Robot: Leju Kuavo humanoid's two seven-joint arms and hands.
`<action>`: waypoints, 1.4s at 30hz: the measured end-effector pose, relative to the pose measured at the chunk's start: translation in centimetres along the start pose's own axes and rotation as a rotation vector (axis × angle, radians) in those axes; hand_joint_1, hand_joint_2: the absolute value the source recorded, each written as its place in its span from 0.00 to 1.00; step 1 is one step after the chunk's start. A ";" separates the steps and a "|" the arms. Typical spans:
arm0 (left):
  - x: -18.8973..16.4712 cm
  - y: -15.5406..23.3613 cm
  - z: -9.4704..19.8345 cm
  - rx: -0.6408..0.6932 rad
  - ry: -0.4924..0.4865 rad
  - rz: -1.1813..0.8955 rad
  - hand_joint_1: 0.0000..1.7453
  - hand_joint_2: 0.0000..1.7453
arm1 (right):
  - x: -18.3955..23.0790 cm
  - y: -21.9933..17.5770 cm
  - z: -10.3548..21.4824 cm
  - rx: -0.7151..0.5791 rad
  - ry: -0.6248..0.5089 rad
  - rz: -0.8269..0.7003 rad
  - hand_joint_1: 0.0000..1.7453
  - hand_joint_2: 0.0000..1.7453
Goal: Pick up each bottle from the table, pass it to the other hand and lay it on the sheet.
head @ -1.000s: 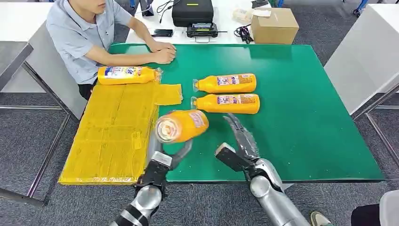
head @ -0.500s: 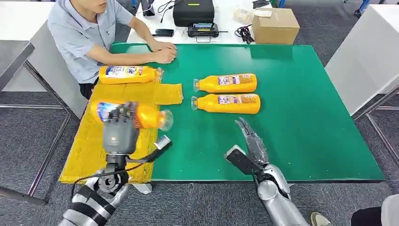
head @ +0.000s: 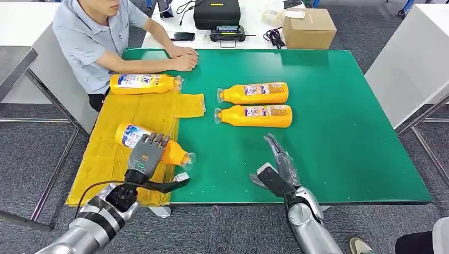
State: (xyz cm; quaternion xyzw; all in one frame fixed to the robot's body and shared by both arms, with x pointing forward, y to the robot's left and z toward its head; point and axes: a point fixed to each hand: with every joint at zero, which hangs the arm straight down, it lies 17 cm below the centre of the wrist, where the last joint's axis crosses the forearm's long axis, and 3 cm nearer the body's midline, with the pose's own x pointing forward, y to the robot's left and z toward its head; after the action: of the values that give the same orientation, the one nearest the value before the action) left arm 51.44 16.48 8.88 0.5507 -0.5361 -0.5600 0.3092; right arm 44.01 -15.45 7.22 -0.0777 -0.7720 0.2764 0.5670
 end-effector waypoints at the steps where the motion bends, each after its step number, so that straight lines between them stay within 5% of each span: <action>1: -0.1 -0.3 -0.2 -0.016 0.003 -0.007 1.00 1.00 | 0.0 0.0 0.0 0.000 0.001 -0.003 0.00 1.00; 5: -0.5 -1.3 -0.9 -0.079 0.021 -0.033 0.90 1.00 | 0.1 0.3 0.0 0.000 0.004 -0.015 0.00 1.00; 6: -0.6 -1.4 -1.1 -0.092 0.027 -0.039 0.72 1.00 | 0.0 0.3 0.0 0.001 0.005 -0.016 0.00 1.00; 7: -0.6 -1.5 -1.3 -0.108 0.032 -0.045 0.25 1.00 | 0.0 0.4 0.0 0.001 0.006 -0.018 0.00 1.00; 9: -0.6 -1.8 -1.5 -0.132 0.041 -0.051 0.00 1.00 | 0.0 0.5 0.0 0.001 0.008 -0.021 0.00 1.00; 27: 1.9 -1.9 -2.0 -0.226 0.038 -0.001 0.00 1.00 | -1.5 0.0 1.1 -0.018 0.056 0.003 0.00 1.00; 34: 3.8 3.6 0.0 0.021 0.046 0.147 0.00 1.00 | -2.4 -0.5 3.1 -0.050 0.087 0.018 0.00 1.00; 42: 1.6 9.2 4.6 0.254 0.124 0.254 0.00 1.00 | -3.1 -1.2 5.6 -0.089 0.115 0.034 0.00 1.00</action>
State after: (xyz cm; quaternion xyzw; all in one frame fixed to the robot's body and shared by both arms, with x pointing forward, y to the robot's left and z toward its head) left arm 44.47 14.00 16.24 0.5467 -0.6476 -0.4096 0.3377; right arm 40.16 -19.70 4.12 -0.1317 -0.7482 0.2467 0.6016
